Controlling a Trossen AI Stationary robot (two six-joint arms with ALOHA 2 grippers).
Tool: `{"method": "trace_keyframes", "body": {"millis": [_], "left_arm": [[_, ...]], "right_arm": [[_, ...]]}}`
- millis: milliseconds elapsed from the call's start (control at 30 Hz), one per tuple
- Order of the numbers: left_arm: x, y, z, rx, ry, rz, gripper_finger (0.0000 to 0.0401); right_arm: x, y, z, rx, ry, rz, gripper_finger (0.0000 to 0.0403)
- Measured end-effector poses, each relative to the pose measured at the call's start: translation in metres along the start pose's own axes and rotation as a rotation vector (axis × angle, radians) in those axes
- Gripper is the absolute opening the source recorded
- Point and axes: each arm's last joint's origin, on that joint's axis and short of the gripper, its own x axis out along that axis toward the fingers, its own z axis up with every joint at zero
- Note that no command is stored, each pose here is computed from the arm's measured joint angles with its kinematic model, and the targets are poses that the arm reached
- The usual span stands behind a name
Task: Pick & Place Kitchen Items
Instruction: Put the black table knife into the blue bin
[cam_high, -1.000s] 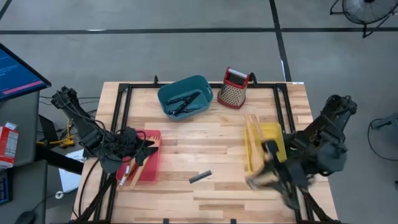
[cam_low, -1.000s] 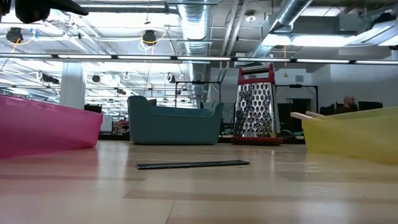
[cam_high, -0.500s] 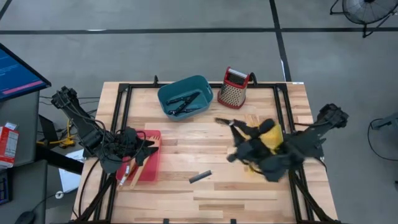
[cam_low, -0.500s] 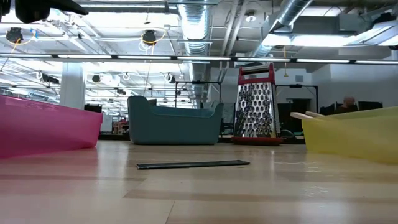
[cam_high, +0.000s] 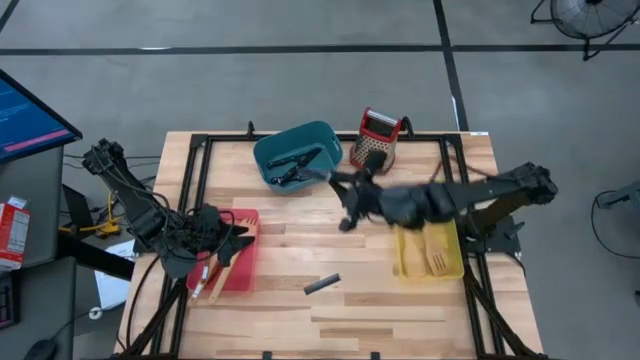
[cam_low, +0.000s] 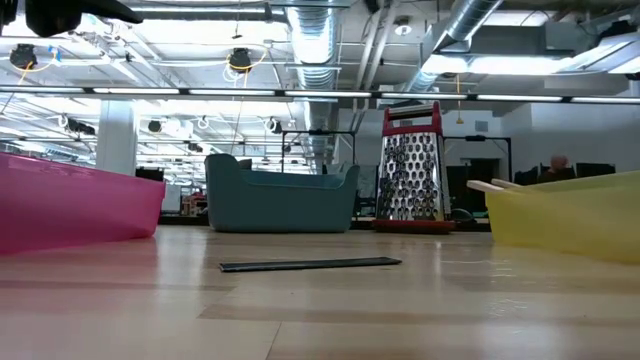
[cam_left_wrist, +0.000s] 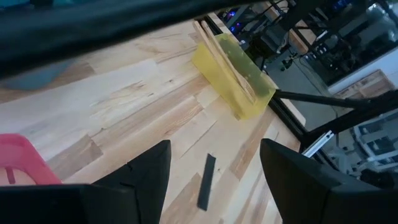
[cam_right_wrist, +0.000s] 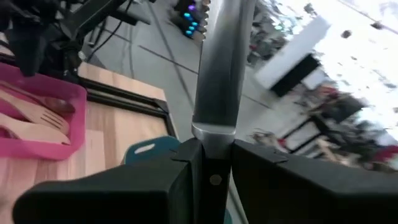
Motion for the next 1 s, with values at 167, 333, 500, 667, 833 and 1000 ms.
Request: {"method": "trace_keyframes", "body": {"millis": [167, 333, 500, 667, 833, 1000], "left_arm": [[0.0, 0.0, 0.001, 0.051, -0.019, 0.004, 0.0227], [0.0, 0.0, 0.002, 0.067, -0.055, 0.011, 0.0227], [0.0, 0.0, 0.002, 0.068, -0.055, 0.011, 0.0227], [0.0, 0.0, 0.002, 0.067, -0.056, 0.011, 0.0227], [0.0, 0.0, 0.002, 0.083, -0.058, 0.013, 0.0227], [0.0, 0.001, 0.002, 0.091, -0.081, 0.018, 0.0227]], "right_arm": [[0.043, -0.031, -0.019, 0.074, -0.024, 0.116, 0.0072], [0.089, -0.052, -0.046, 0.099, 0.013, 0.13, 0.0072], [0.142, -0.06, -0.078, 0.119, 0.029, 0.136, 0.0072], [0.192, -0.051, -0.118, 0.077, 0.083, 0.121, 0.0072], [0.228, -0.042, -0.158, 0.071, 0.194, 0.114, 0.0072], [0.247, -0.03, -0.177, 0.065, 0.244, 0.126, 0.0072]]}}
